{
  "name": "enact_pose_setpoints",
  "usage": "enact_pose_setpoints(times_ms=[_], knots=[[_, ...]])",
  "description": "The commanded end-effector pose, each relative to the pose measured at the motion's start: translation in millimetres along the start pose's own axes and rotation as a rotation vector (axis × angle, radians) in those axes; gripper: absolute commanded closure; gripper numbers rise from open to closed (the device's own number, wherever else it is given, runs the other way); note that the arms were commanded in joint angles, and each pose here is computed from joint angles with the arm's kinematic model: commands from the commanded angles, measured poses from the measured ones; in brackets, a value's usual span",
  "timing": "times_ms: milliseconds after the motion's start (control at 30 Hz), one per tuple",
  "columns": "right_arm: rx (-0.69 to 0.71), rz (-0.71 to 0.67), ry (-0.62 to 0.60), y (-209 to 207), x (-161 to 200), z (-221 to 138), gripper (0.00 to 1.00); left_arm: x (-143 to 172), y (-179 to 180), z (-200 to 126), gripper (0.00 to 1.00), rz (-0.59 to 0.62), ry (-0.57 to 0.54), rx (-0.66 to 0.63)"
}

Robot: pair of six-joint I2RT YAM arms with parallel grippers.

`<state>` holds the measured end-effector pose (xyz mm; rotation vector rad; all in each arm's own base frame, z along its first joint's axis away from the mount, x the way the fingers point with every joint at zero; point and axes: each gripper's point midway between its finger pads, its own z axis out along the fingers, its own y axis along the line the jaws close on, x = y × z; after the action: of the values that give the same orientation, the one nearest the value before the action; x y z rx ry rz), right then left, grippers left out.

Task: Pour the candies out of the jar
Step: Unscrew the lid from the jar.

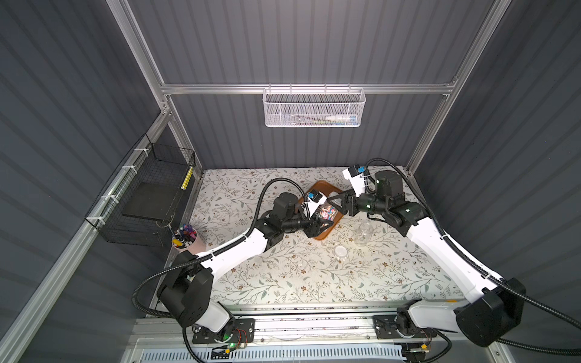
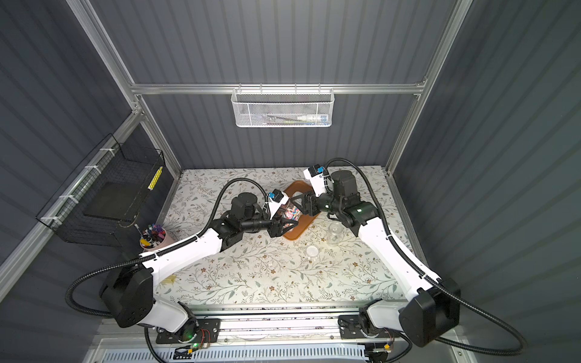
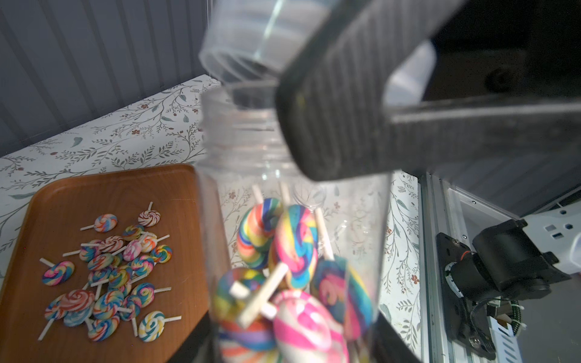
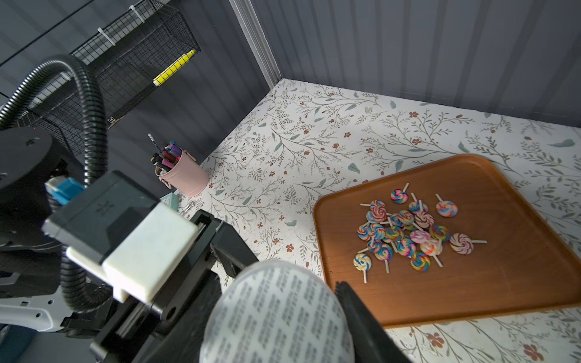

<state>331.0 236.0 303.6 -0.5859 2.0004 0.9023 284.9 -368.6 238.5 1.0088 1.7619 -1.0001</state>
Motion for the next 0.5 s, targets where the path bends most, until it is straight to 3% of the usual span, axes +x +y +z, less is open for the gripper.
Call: enact_pose_setpoints(times_ms=[0,467], knots=[[0.016,-0.015,-0.061,-2.5,-19.2,-11.6,0.52,1.7,-1.7,-0.8,1.00,0.013,0.005,0.003],[-0.117,0.101,-0.074,-2.7,-24.5,-18.1,0.53,1.1,-0.3,-0.6,1.00,0.025,0.006,-0.006]])
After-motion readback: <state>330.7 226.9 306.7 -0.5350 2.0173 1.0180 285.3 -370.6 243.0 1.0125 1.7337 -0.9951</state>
